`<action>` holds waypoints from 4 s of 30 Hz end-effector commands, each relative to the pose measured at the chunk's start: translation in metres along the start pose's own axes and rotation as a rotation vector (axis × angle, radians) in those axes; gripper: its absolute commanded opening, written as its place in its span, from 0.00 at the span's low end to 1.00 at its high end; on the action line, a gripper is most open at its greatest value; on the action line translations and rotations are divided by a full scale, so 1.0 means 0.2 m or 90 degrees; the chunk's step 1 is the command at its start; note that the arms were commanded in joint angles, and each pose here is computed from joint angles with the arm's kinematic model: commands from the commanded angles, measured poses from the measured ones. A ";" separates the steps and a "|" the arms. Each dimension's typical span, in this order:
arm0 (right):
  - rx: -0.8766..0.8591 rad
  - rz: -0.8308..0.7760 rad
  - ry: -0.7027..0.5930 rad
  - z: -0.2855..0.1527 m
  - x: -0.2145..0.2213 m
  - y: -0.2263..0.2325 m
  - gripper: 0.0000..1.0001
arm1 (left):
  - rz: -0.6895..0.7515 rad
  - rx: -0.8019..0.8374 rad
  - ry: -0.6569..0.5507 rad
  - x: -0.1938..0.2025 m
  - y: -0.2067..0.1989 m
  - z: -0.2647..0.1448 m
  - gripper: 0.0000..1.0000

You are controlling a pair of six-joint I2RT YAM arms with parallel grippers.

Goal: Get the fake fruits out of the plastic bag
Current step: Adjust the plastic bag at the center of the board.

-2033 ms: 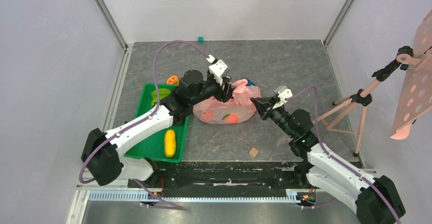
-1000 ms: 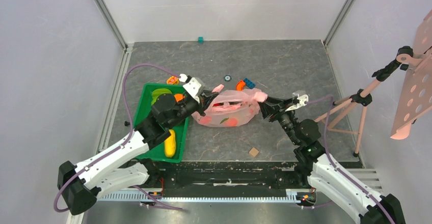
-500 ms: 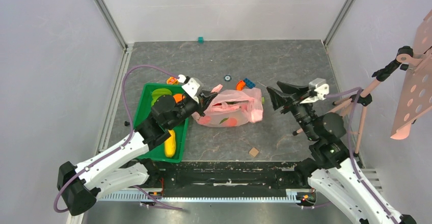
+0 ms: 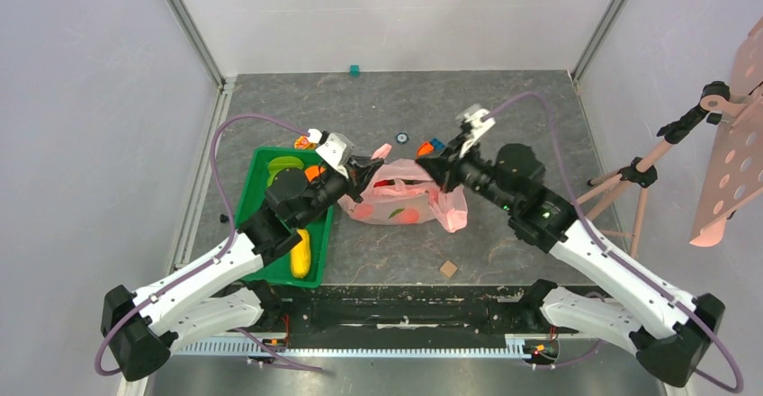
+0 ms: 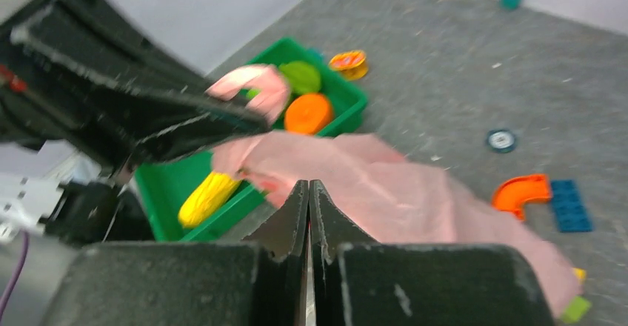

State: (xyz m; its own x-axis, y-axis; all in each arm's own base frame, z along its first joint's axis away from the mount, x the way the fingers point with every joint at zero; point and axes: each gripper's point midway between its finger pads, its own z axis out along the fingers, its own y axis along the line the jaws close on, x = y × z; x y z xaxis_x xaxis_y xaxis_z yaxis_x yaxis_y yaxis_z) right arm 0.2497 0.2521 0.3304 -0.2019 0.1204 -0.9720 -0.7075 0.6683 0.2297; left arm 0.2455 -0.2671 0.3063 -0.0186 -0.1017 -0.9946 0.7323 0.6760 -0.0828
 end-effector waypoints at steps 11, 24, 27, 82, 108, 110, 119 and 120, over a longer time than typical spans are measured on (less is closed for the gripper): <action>0.026 0.031 0.128 0.12 0.37 0.22 0.00 | -0.040 -0.009 -0.040 -0.07 0.00 0.01 0.02; 0.210 0.041 0.089 0.31 0.48 -0.04 0.00 | -0.059 0.002 -0.056 -0.09 -0.02 -0.03 0.02; 0.234 0.055 0.098 0.35 0.54 -0.11 0.00 | -0.063 0.002 -0.060 -0.09 -0.02 -0.05 0.02; 0.089 0.048 0.066 0.24 0.53 -0.34 0.00 | 0.022 0.011 -0.033 -0.65 -0.06 -0.13 0.52; 0.149 0.164 0.029 0.17 0.41 -0.38 0.00 | -0.125 -0.098 0.171 -0.16 -0.35 0.34 0.02; 0.154 0.174 0.026 0.16 0.41 -0.38 0.00 | -0.128 -0.103 0.184 -0.10 -0.38 0.35 0.02; 0.183 0.193 0.032 0.15 0.46 -0.45 0.00 | -0.119 -0.158 0.269 0.19 -0.39 0.37 0.02; 0.186 0.195 0.032 0.14 0.47 -0.45 0.00 | -0.118 -0.161 0.278 0.22 -0.39 0.37 0.02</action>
State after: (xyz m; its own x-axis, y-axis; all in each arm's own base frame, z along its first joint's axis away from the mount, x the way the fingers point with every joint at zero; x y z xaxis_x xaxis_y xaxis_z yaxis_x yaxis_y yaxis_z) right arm 0.3075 0.2318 0.2047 -0.4438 0.2640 -0.8563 -0.4181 0.7842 0.4585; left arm 0.2348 -0.3794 0.2975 -0.3981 0.0553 -0.9157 0.5724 0.7950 -0.2009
